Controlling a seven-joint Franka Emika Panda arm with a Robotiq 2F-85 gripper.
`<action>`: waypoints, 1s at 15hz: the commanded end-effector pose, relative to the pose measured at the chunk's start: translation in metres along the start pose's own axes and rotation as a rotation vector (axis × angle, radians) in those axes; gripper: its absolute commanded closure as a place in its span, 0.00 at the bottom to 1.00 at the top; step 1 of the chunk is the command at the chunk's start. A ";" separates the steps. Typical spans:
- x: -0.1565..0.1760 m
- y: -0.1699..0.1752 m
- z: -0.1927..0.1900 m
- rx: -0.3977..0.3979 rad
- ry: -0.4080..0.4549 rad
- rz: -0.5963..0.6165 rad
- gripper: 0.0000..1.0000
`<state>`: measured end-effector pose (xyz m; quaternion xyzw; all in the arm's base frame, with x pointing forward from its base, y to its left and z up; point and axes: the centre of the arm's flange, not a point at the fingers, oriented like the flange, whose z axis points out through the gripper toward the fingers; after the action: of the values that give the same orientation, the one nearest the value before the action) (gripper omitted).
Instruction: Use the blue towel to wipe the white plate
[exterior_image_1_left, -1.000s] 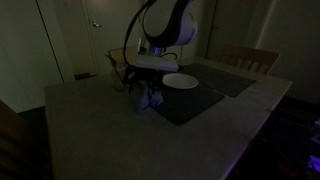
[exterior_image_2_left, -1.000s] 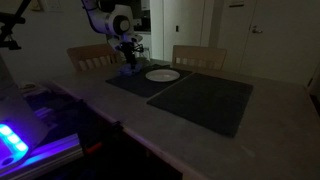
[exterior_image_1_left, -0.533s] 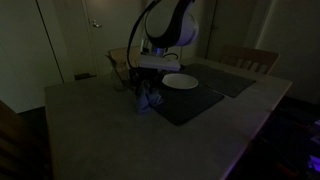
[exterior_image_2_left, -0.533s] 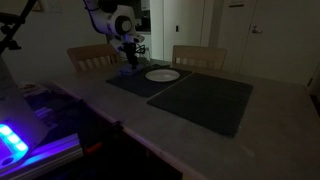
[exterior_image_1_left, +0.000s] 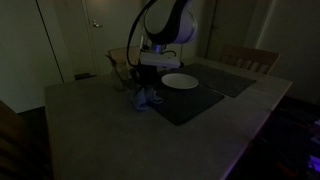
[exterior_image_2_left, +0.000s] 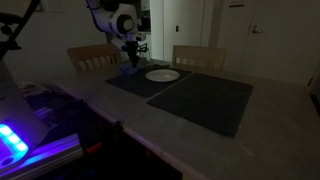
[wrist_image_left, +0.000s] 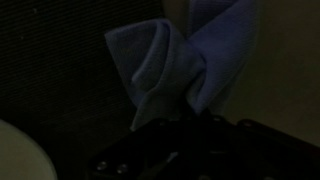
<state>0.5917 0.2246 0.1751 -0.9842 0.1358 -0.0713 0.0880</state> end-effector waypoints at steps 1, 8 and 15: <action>0.017 -0.001 -0.012 0.039 -0.043 -0.070 0.98; 0.042 0.002 -0.035 0.074 -0.120 -0.175 0.98; 0.070 0.019 -0.058 0.042 -0.127 -0.284 0.98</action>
<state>0.6371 0.1912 0.2218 -0.9930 0.0111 -0.0322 0.1131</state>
